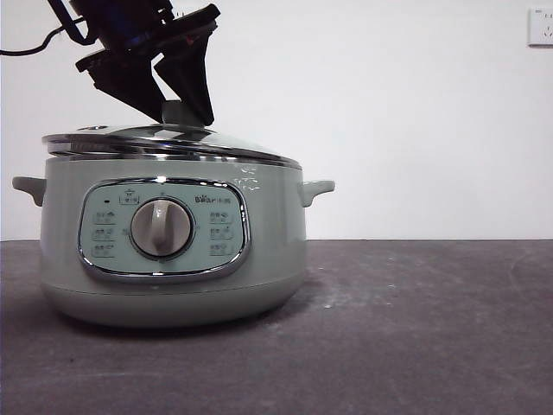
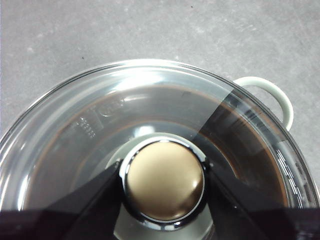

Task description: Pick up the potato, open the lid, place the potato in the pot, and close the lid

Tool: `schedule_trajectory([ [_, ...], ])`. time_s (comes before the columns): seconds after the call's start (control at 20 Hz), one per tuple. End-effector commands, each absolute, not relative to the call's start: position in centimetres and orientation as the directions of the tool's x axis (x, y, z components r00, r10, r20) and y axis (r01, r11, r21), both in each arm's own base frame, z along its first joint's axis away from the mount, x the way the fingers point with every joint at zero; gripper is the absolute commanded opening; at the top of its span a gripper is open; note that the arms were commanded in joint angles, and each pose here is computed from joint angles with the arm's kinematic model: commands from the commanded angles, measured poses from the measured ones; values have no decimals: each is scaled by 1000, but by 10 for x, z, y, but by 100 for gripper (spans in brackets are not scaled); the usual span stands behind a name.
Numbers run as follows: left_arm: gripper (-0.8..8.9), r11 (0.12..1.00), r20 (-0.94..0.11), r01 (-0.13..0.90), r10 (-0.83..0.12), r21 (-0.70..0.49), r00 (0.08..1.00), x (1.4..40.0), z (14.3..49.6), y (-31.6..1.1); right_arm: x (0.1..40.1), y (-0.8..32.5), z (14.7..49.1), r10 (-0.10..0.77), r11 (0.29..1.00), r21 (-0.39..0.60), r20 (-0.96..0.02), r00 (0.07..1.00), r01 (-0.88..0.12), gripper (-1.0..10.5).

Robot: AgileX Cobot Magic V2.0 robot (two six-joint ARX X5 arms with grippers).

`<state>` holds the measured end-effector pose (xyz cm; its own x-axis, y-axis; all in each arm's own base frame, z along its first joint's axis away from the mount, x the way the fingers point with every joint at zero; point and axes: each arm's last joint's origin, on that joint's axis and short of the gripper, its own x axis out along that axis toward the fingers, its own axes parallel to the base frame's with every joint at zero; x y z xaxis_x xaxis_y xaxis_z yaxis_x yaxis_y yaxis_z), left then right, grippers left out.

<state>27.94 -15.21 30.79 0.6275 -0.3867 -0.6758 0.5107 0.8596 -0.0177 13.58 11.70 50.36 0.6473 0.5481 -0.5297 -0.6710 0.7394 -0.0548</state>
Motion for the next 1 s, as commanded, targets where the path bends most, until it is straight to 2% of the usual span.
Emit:
schedule_trajectory([
  [0.05, -6, 852, -663, 524, -404, -21, 630, 279, 314, -153, 137, 118, 503, 547, 744, -47, -530, 648, -666, 532],
  [0.55, 20, 849, -690, 527, -394, -21, 607, 276, 311, -152, 136, 117, 502, 541, 746, -42, -546, 640, -665, 532],
  [0.7, 310, 850, -696, 526, -390, -20, 604, 276, 311, -152, 136, 117, 501, 539, 745, -40, -551, 637, -665, 532],
  [0.75, 362, 851, -694, 525, -390, -20, 605, 276, 311, -152, 135, 117, 501, 539, 745, -39, -555, 634, -666, 532],
  [1.0, 377, 850, -671, 526, -401, -19, 624, 278, 313, -153, 134, 116, 498, 527, 746, -34, -580, 621, -665, 532],
])
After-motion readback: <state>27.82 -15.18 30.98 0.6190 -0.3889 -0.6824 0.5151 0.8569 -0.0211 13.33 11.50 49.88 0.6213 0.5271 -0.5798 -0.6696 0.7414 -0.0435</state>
